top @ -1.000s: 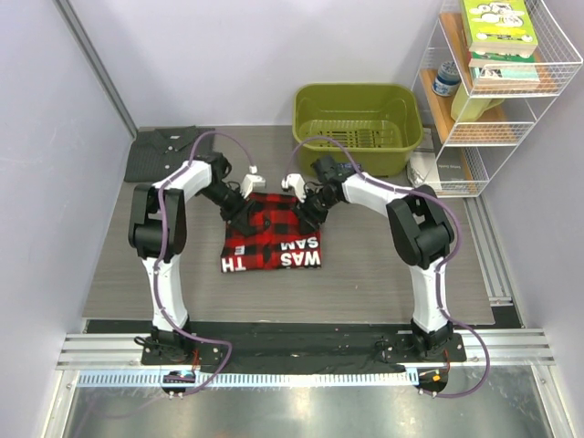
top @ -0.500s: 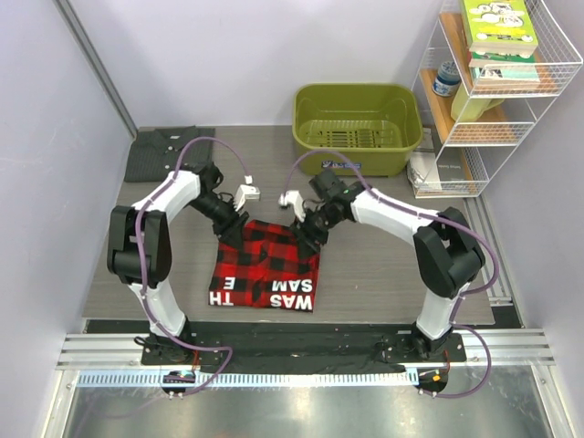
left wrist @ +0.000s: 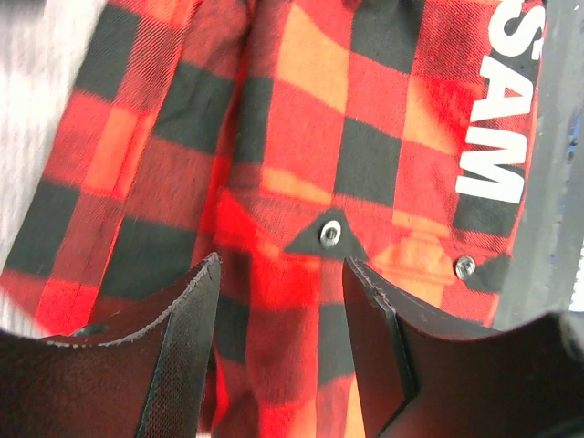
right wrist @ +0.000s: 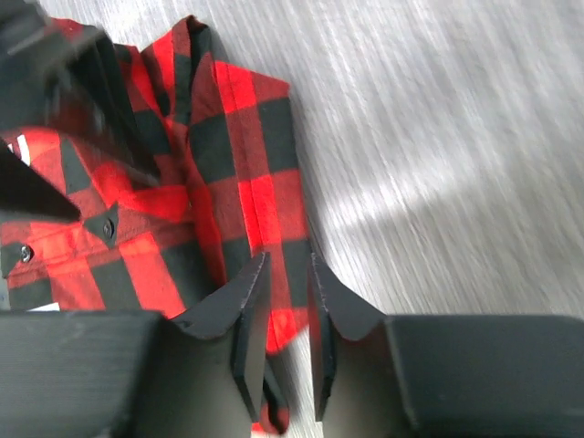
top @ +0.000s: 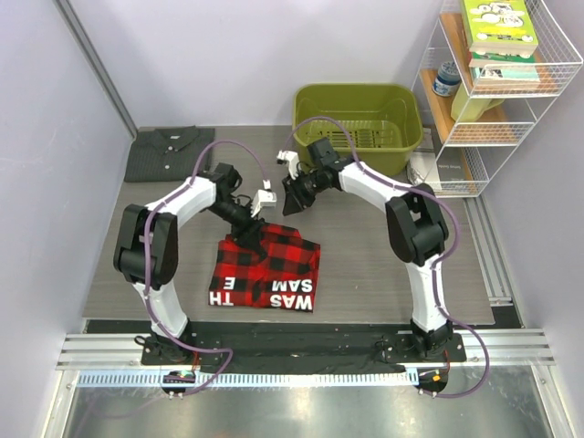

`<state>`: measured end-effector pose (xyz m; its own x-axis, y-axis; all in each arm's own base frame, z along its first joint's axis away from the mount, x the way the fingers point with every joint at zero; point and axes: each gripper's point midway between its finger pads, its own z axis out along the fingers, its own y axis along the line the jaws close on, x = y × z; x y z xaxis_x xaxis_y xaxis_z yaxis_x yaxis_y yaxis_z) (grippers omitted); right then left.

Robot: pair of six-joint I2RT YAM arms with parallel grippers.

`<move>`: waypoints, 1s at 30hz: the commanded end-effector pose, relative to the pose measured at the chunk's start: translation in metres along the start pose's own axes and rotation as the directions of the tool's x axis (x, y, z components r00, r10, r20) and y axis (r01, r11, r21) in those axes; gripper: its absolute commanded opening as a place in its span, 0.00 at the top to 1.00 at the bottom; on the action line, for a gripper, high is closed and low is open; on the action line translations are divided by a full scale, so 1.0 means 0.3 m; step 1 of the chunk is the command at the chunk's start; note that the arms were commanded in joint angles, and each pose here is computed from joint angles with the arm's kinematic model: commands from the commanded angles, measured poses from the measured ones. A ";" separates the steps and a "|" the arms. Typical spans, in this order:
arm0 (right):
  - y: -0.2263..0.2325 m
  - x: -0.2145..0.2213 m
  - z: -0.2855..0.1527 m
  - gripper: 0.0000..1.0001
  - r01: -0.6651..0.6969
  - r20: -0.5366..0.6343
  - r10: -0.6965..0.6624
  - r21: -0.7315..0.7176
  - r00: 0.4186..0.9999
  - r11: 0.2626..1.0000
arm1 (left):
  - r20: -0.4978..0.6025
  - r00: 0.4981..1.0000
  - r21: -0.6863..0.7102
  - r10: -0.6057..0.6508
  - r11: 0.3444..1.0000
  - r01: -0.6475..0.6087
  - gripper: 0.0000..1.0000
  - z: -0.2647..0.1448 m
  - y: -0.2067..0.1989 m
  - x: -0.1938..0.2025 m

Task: Fold and stack the long sleeve shirts
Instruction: Fold the shirt

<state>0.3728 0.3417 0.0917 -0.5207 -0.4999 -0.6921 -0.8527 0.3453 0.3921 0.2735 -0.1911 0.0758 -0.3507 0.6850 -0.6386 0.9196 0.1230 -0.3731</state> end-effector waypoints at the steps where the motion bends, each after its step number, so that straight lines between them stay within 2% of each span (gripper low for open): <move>1: 0.047 -0.074 0.051 0.73 0.061 0.041 -0.058 -0.064 0.997 0.996 | 0.033 0.989 -0.064 0.145 0.988 -0.142 0.44 0.013 0.037 -0.075; 6: 0.046 0.003 0.138 0.74 0.058 -0.006 -0.059 -0.117 0.998 0.991 | 0.015 0.985 -0.055 0.169 0.984 -0.168 0.47 0.031 0.033 -0.073; 9: 0.016 0.042 0.184 0.75 0.050 -0.033 -0.054 -0.114 0.998 0.992 | -0.002 0.982 -0.042 0.190 0.981 -0.190 0.52 0.038 0.022 -0.065; 16: -0.032 0.088 0.225 0.75 0.081 -0.074 -0.089 -0.107 0.993 0.991 | -0.053 0.977 0.025 0.206 0.978 -0.205 0.54 0.051 -0.006 -0.041; 19: -0.029 0.096 0.223 0.75 0.092 -0.080 -0.101 -0.116 0.992 0.989 | -0.051 0.973 0.030 0.226 0.974 -0.225 0.67 0.038 -0.011 -0.060; 20: -0.027 0.099 0.221 0.75 0.092 -0.084 -0.102 -0.117 0.991 0.989 | -0.043 0.972 0.032 0.232 0.972 -0.231 0.77 0.033 -0.016 -0.070; 25: -0.024 0.118 0.214 0.75 0.106 -0.098 -0.118 -0.128 0.988 0.986 | 0.054 0.942 0.042 0.332 0.942 -0.334 0.99 -0.002 -0.068 -0.152; 30: -0.022 0.123 0.208 0.75 0.106 -0.099 -0.121 -0.140 0.988 0.984 | 0.100 0.918 0.029 0.383 0.922 -0.387 1.00 -0.019 -0.077 -0.205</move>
<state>0.3616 0.3744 0.0269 -0.4368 -0.5973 -0.6726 -0.8923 0.1930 0.4081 0.2687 -0.2153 0.0872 -0.0960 0.6994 -0.7083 0.9680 -0.1001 -0.2299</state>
